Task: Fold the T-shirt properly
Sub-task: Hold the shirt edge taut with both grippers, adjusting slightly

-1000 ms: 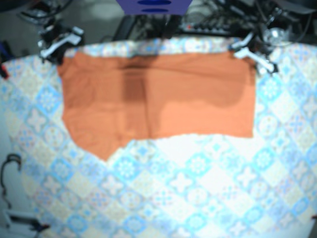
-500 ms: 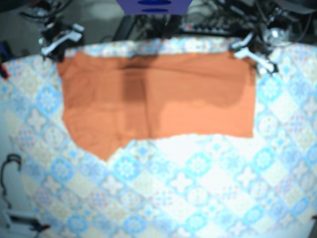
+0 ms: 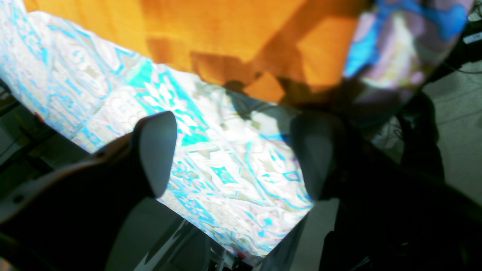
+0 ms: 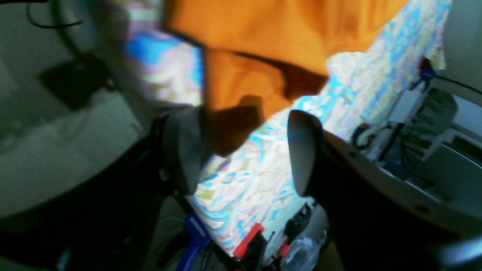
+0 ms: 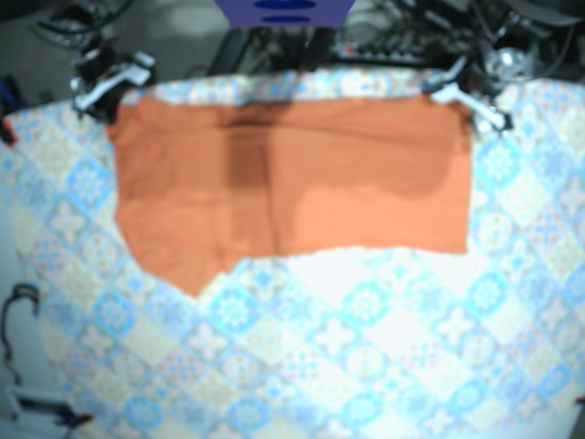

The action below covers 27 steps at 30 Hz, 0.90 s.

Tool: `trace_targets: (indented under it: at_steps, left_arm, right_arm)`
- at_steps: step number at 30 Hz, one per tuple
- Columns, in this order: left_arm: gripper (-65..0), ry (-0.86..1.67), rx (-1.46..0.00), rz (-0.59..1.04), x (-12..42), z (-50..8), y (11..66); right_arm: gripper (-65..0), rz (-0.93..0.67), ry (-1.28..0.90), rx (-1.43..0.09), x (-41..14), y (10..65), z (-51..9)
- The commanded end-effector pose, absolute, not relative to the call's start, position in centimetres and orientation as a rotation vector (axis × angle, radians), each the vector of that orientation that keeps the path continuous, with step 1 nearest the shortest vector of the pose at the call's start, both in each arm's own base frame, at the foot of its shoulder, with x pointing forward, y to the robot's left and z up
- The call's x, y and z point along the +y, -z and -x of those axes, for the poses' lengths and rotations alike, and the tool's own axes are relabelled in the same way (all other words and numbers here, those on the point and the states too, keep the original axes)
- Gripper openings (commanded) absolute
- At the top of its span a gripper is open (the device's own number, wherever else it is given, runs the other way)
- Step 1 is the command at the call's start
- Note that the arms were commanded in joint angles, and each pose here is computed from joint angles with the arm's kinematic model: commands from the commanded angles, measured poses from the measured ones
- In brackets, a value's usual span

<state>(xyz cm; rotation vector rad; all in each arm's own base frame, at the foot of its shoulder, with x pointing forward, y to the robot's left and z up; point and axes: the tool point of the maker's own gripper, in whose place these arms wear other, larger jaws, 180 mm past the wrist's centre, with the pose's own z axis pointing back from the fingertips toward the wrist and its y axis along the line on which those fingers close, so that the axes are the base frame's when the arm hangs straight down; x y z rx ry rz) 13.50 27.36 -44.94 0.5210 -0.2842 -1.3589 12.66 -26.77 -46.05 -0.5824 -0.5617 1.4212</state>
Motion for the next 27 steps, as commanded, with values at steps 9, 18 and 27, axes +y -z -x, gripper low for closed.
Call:
trace_targets:
  at_steps: [9,18,27]
  left_arm:
    - [-16.0,1.364,-0.296,-0.549,27.73,-14.07,44.25]
    - [-16.0,1.364,-0.296,-0.549,27.73,-14.07,44.25]
    - [-16.0,1.369,-0.288,-0.538,27.61,-13.57,44.45]
  right_arm:
    - [-29.9,0.614,-1.427,-0.586,-27.04,45.34,-13.82]
    - [-37.8,0.618,-1.426,-0.591,-27.03,45.37,-14.24]
    - [-65.0,0.631,-1.401,-0.571,-27.16,45.55,-14.06]
